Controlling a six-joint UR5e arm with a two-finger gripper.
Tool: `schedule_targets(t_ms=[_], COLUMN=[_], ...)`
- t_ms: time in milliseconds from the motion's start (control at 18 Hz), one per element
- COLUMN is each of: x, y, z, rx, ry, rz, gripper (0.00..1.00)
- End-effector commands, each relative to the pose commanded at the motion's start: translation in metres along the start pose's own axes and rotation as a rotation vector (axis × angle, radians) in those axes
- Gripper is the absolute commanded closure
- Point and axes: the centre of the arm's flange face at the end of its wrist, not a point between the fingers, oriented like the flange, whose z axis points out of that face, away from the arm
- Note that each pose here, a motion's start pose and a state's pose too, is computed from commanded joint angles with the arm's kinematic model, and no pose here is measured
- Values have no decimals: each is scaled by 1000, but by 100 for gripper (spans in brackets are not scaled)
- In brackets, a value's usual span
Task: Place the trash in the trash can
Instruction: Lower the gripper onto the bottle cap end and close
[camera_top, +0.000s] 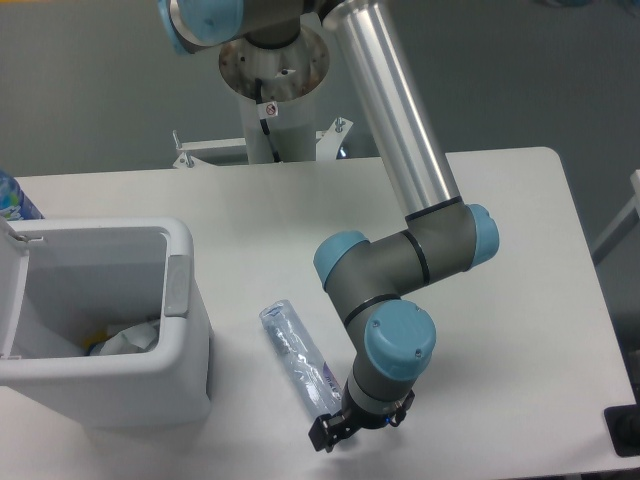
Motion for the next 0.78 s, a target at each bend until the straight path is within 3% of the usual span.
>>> schedule_targets(t_ms=[222, 444, 778], x=[-1, 3, 11], y=[0, 0, 3], z=[2, 3, 10], rx=[-1, 8, -1], ry=[-17, -16, -13], rz=[0, -2, 6], gripper=[7, 22, 30])
